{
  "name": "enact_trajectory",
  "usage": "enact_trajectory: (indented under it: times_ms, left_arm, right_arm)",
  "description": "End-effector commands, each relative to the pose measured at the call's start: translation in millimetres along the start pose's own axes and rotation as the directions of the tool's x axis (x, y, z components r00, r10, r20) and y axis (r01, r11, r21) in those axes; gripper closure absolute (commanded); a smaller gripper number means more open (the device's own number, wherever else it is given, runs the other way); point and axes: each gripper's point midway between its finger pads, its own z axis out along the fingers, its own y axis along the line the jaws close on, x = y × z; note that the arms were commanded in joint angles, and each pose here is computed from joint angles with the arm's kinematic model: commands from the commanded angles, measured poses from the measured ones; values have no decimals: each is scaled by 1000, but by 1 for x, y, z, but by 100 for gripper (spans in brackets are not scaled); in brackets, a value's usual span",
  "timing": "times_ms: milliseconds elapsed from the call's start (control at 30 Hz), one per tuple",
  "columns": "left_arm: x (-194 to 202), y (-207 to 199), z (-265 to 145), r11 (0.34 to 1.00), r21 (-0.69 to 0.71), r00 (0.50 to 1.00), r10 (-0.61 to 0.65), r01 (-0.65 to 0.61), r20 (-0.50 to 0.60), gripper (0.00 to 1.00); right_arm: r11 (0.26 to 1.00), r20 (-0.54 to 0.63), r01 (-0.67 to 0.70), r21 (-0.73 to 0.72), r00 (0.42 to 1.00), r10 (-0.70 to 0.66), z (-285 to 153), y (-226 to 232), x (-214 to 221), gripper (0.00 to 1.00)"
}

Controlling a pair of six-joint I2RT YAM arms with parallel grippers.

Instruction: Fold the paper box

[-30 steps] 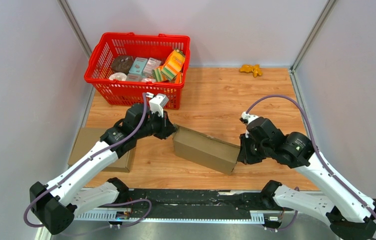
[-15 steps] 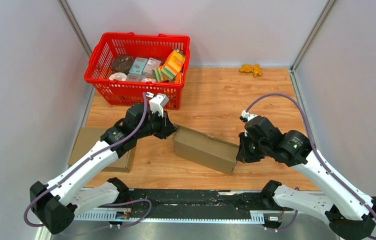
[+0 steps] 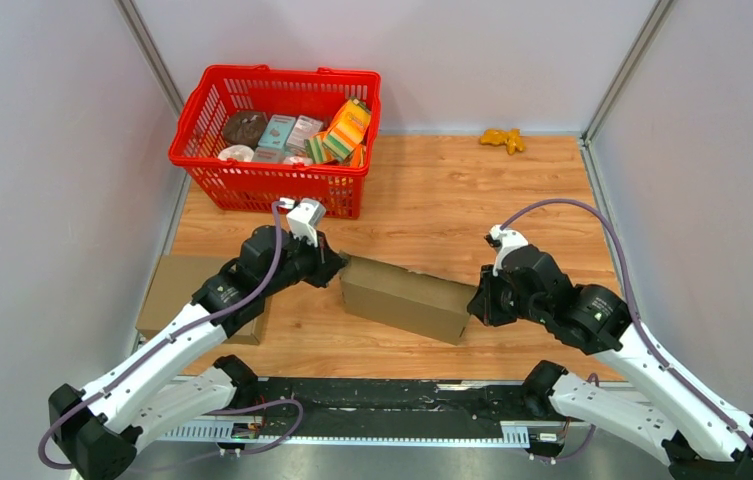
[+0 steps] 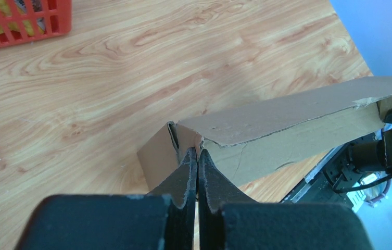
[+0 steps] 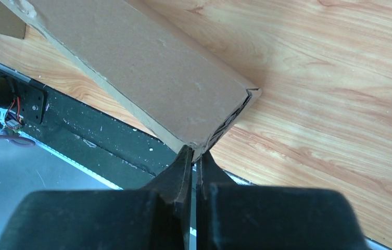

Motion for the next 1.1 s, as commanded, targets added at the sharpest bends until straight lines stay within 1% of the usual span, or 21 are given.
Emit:
enact_trajectory:
  times_ms: [0, 33, 167, 233, 267, 333, 367, 467, 600, 733, 767, 833, 867, 900, 967, 1033, 1067]
  left_arm:
    - [54, 13, -7, 999, -43, 986, 3, -10, -169, 100]
    - [53, 13, -8, 999, -47, 986, 1, -9, -166, 100]
    - [51, 11, -9, 999, -51, 983, -3, -6, -182, 100]
    - [52, 10, -8, 999, -51, 982, 3, -13, -189, 100]
    - [53, 11, -8, 998, -55, 981, 6, -17, -194, 99]
    - [53, 12, -8, 997, -66, 980, 14, -28, -198, 100]
    - [54, 12, -9, 997, -68, 979, 19, -34, -204, 100]
    - [54, 13, -10, 996, -80, 979, 25, -42, -205, 100]
    - [51, 13, -11, 996, -83, 980, 26, -43, -197, 100]
    - [49, 13, -12, 995, -87, 980, 33, -51, -197, 100]
    - [49, 13, -12, 995, -87, 980, 34, -52, -197, 100]
    - [48, 13, -12, 995, -89, 980, 32, -50, -198, 100]
    - [50, 14, -12, 995, -93, 979, 28, -48, -201, 100]
    - [51, 14, -12, 994, -96, 979, 25, -45, -203, 100]
    - [51, 15, -11, 994, -101, 980, 13, -34, -198, 100]
    - [53, 16, -12, 994, -105, 981, 4, -25, -193, 100]
    - [52, 15, -12, 995, -101, 983, 2, -21, -185, 100]
  right_arm:
    - [992, -100, 3, 128, 995, 10, 9, -20, 17, 100]
    - [989, -109, -4, 147, 994, 20, 7, -22, 18, 100]
    - [989, -132, -18, 144, 991, 37, 2, -20, 22, 100]
    - [986, -119, -21, 165, 992, 41, -1, -23, 19, 97]
    - [985, -119, -21, 172, 992, 42, -3, -24, 18, 86]
    - [987, -79, -29, 156, 996, 41, -10, -18, 3, 71]
    - [988, -68, -29, 151, 997, 40, -11, -15, -2, 61]
    - [992, -26, -27, 120, 999, 30, -17, -3, -21, 56]
    - [993, -7, -13, 120, 1000, 14, -18, 0, -31, 55]
    - [990, 30, -2, 141, 1000, -2, -16, -3, -40, 58]
    - [990, 28, 0, 144, 1000, -4, -14, -3, -40, 68]
    - [989, 19, -6, 144, 1000, 3, -11, -3, -38, 85]
    - [989, 1, -7, 149, 1000, 7, -5, -6, -31, 96]
    - [990, -13, -15, 143, 1000, 17, -2, -5, -26, 100]
    - [991, -61, -21, 129, 998, 29, 10, -7, -7, 100]
    - [992, -76, -36, 118, 996, 45, 16, -9, 3, 100]
    - [994, -55, -47, 102, 997, 53, 16, -8, 3, 100]
